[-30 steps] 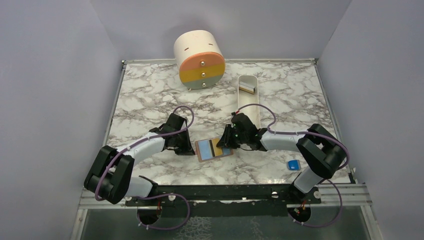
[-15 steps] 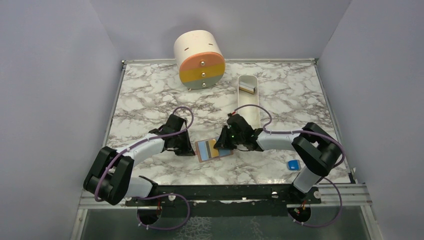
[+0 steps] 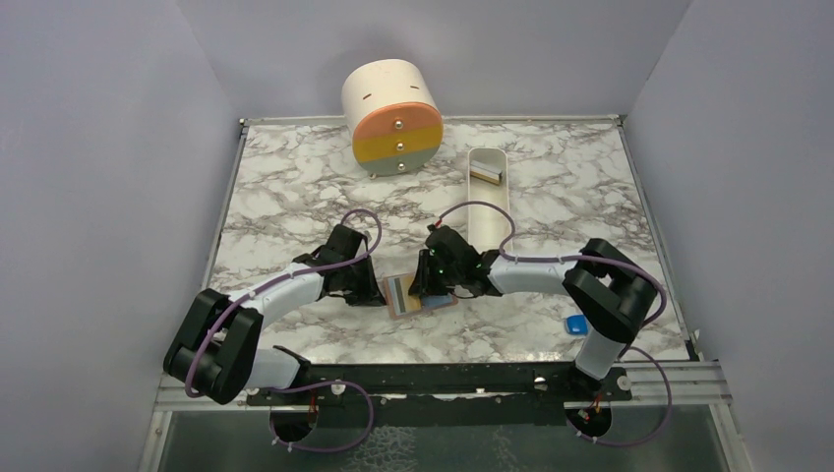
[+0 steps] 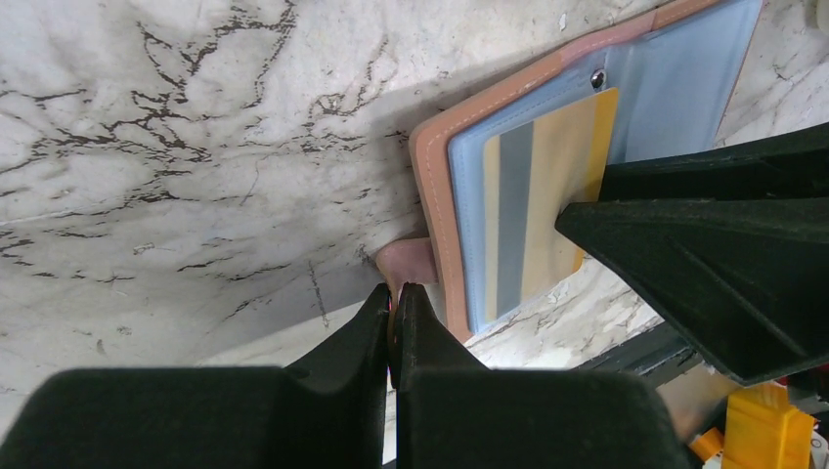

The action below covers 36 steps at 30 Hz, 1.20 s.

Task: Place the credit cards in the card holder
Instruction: Insert the credit card into the card holder, then pick up the credit card from the storage box.

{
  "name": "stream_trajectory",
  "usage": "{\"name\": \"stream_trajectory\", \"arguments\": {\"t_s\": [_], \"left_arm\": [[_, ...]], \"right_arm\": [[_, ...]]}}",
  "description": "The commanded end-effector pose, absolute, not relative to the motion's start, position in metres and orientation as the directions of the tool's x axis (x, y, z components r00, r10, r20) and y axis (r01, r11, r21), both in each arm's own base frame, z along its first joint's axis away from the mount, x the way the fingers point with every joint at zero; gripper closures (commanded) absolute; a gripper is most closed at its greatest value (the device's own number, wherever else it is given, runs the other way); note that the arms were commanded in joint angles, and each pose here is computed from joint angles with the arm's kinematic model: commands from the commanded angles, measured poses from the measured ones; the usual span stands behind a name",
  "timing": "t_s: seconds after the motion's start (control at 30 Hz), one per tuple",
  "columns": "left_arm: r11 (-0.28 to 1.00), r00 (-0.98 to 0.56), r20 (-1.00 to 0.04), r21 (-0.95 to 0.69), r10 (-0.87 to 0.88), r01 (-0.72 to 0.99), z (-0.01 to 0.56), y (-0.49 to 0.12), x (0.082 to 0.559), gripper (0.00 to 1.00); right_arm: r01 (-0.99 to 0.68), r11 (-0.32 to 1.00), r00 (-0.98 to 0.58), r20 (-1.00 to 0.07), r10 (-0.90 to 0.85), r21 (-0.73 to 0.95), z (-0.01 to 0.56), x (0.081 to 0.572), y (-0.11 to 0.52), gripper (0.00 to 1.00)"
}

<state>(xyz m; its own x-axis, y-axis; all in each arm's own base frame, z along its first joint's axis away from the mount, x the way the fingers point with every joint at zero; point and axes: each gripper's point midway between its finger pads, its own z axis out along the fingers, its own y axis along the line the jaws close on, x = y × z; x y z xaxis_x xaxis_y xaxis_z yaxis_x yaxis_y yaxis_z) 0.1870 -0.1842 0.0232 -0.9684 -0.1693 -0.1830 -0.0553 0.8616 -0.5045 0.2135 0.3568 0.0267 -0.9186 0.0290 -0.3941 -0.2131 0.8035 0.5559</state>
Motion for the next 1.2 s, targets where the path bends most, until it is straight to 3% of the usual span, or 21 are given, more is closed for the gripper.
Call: {"name": "stream_trajectory", "arguments": {"t_s": [0.0,0.27,0.5,0.67,0.83,1.0,1.17], "left_arm": [[0.843,-0.965,-0.208,-0.537,-0.159,-0.023,0.031,-0.192,0.192,1.0],[0.855,-0.96,-0.229,-0.519,-0.161,-0.019,0.032,-0.191,0.201,1.0],[0.876,-0.946,-0.274,-0.482,-0.174,-0.022,0.037,-0.184,0.209,1.0],[0.886,-0.935,-0.305,-0.463,-0.18,-0.02,0.043,-0.179,0.216,1.0],[0.894,-0.92,-0.349,-0.449,-0.178,-0.003,0.056,-0.176,0.224,0.97],[0.89,-0.903,-0.39,-0.455,-0.181,0.018,0.071,-0.176,0.231,0.81],[0.89,-0.884,-0.432,-0.453,-0.179,0.041,0.087,-0.175,0.237,0.52]], "right_arm": [[-0.278,0.833,-0.897,-0.44,-0.047,0.478,0.023,0.213,0.357,0.78],[-0.365,0.821,-0.866,-0.484,-0.126,0.439,0.038,0.216,0.358,0.72],[-0.546,0.757,-0.751,-0.61,-0.251,0.36,0.08,0.227,0.361,0.68],[-0.631,0.739,-0.637,-0.701,-0.32,0.236,0.116,0.244,0.355,0.56],[-0.647,0.762,-0.489,-0.771,-0.408,0.007,0.158,0.284,0.326,0.55],[-0.576,0.807,-0.431,-0.789,-0.437,-0.132,0.196,0.346,0.283,0.54],[-0.475,0.837,-0.405,-0.777,-0.482,-0.272,0.196,0.414,0.225,0.57]]}}
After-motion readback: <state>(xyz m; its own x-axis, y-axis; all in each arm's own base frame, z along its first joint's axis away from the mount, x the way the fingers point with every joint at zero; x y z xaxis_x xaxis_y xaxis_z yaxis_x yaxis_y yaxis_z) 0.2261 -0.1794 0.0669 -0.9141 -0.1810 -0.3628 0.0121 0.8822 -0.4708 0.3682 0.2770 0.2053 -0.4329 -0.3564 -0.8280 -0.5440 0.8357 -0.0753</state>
